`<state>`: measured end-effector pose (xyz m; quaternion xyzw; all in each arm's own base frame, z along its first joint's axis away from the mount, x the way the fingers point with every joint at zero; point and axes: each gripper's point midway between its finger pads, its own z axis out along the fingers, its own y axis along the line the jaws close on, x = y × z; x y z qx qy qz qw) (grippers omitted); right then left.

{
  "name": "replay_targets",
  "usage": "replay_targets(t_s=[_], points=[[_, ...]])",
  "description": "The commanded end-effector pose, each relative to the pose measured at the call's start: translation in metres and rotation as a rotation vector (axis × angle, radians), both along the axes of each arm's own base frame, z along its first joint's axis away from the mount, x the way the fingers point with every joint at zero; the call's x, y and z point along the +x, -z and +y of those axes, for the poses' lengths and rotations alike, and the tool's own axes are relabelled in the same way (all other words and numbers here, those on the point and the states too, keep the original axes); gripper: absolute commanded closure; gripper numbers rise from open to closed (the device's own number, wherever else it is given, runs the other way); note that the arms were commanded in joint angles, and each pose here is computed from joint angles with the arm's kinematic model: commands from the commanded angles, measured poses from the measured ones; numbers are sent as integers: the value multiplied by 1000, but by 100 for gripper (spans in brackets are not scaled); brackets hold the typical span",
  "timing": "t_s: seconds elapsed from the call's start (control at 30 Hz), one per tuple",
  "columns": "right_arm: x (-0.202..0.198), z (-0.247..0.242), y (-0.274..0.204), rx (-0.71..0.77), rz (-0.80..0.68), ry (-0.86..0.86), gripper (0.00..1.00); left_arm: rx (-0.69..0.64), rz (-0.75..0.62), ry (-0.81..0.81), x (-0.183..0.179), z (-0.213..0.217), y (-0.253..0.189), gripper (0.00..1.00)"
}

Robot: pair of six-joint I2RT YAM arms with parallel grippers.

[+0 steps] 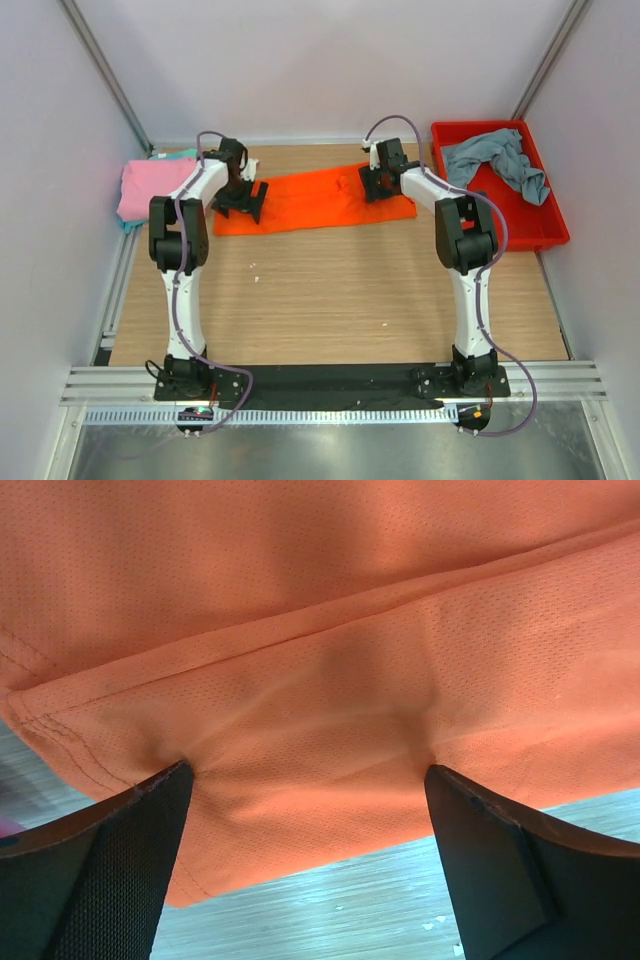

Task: Fold and stack the t-shirts
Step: Fold the tshirt

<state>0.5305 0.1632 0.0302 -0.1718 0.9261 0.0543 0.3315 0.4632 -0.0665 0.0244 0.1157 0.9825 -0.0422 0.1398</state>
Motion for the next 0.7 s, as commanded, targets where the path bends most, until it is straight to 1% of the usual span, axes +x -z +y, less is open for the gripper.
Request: replay_targets(t_s=[0.0,0.13,0.17,0.2,0.23,0.3,0.33,0.37,0.4,0.47,0.53,0.57,0.6,0.63,0.67], points=[[-2,3,3,24,22,13,43,6,58,-8,-17,-1,5,0],[-10,0,8,15,60,13,43,7,135,22,-40,-10,10,0],[-12,0,8,11,66,14,43,15,170,43,-54,-17,16,0],[-14,-2,7,8,68,15,43,25,166,61,-60,-19,12,0],[-15,-2,5,6,66,15,43,38,208,89,-78,-21,20,0],[-15,-4,1,-2,57,17,42,65,201,147,-93,-33,15,0],[-15,-5,0,-7,53,16,43,82,241,167,-112,-33,23,0],[-10,-8,-3,-26,38,14,42,94,246,211,-128,-44,25,0],[-10,-9,-1,-35,41,12,42,100,262,219,-143,-46,26,0],[-3,-8,-4,-48,27,0,42,123,267,258,-157,-57,29,0],[4,-15,0,-85,23,17,42,183,275,276,-172,-61,31,0],[13,-14,-9,-92,-6,12,42,186,279,288,-178,-65,32,1],[17,-15,-11,-106,-15,10,42,191,294,298,-187,-65,34,0],[21,-15,-7,-118,-17,8,42,197,279,324,-192,-72,30,0],[34,-14,-21,-125,-56,2,41,204,274,340,-196,-73,29,1]])
